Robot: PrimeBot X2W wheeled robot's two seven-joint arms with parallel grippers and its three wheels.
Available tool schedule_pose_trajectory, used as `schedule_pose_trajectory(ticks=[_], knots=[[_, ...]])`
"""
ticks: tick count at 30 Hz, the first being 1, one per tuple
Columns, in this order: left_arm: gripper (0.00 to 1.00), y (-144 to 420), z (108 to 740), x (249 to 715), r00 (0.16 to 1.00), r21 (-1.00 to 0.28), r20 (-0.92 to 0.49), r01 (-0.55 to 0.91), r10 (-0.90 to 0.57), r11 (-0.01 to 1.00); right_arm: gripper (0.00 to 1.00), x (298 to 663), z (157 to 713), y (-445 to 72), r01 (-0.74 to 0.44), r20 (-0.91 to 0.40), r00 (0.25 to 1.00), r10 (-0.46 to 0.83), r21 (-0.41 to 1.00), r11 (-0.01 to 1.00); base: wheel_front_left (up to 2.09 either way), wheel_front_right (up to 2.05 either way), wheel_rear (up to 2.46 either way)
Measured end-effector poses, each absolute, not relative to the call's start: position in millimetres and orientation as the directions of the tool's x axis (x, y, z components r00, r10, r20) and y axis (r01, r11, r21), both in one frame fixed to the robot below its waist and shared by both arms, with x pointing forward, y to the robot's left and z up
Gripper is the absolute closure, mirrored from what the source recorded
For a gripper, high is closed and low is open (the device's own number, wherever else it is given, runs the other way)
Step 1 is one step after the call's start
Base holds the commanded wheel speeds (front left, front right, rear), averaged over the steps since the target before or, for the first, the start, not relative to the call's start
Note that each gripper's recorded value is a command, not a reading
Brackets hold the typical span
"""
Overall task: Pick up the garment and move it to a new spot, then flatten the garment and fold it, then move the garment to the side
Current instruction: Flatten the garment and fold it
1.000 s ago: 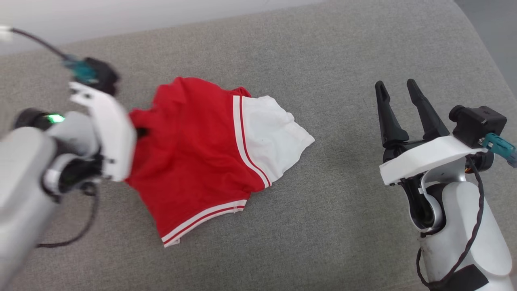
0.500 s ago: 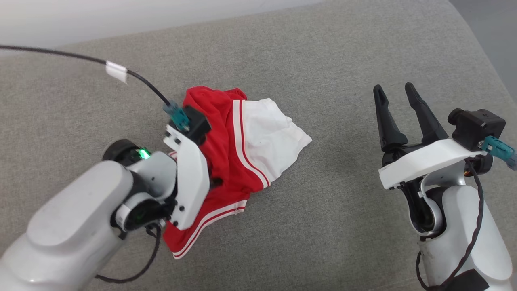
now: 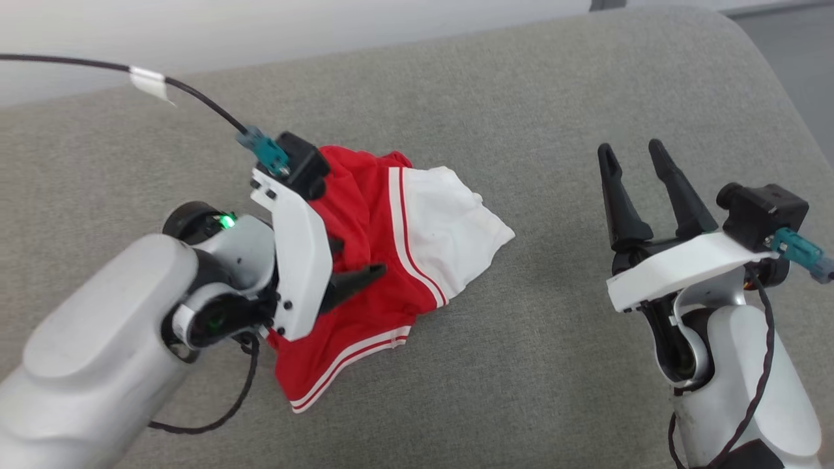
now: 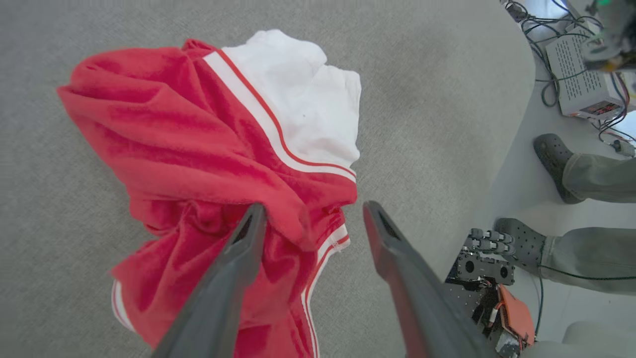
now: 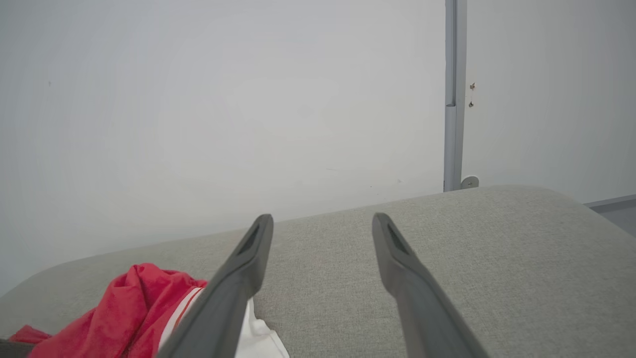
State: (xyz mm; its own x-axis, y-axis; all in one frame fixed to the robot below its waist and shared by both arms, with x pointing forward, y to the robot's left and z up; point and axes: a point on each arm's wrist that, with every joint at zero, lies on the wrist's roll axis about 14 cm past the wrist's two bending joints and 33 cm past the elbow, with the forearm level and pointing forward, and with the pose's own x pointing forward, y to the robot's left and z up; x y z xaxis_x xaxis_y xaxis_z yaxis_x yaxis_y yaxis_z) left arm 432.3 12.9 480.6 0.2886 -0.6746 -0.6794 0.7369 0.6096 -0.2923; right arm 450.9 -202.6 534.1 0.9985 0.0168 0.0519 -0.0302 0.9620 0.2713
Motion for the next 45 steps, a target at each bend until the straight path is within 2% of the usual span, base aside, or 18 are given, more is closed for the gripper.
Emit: schedule_pose_trajectory(ticks=[6,14,18,23,33,34,35,39,45], knots=[[0.0,37,501,440,0.364,-0.257,-0.675,0.699,-0.641,0.667,0.0,447,538,-199,-0.041,0.059,0.998,0.025,0.275,0.961,0.0,0.0,0.0],[0.0,66,506,447,0.425,-0.23,-0.689,0.639,-0.587,0.734,0.0,442,539,-200,-0.037,0.054,0.998,0.024,0.272,0.962,0.0,0.0,0.0],[0.0,79,495,448,0.424,-0.222,-0.716,0.615,-0.555,0.757,0.0,442,540,-201,-0.035,0.054,0.998,0.021,0.271,0.962,0.0,0.0,0.0],[0.0,93,467,444,0.383,-0.254,-0.766,0.558,-0.516,0.79,0.0,444,535,-202,-0.03,0.033,0.999,0.022,0.268,0.963,0.0,0.0,0.0],[0.0,92,420,450,0.338,-0.335,-0.79,0.461,-0.512,0.822,0.0,448,524,-204,-0.02,0.001,1.0,0.021,0.256,0.966,0.0,0.0,0.0],[0.77,93,415,451,0.334,-0.339,-0.792,0.456,-0.511,0.823,0.0,449,523,-203,-0.021,-0.001,1.0,0.022,0.255,0.967,0.0,0.0,0.0],[1.0,93,411,451,0.329,-0.343,-0.796,0.446,-0.508,0.827,0.0,449,522,-203,-0.021,-0.003,1.0,0.022,0.254,0.967,0.0,0.0,0.0],[1.0,99,406,459,0.337,-0.35,-0.795,0.425,-0.504,0.835,0.0,452,521,-203,-0.021,-0.005,1.0,0.023,0.253,0.967,0.0,0.0,0.0],[1.0,131,420,480,0.435,-0.32,-0.772,0.364,-0.464,0.875,0.0,457,522,-204,-0.018,0.002,1.0,0.018,0.249,0.968,0.0,0.0,0.0]])
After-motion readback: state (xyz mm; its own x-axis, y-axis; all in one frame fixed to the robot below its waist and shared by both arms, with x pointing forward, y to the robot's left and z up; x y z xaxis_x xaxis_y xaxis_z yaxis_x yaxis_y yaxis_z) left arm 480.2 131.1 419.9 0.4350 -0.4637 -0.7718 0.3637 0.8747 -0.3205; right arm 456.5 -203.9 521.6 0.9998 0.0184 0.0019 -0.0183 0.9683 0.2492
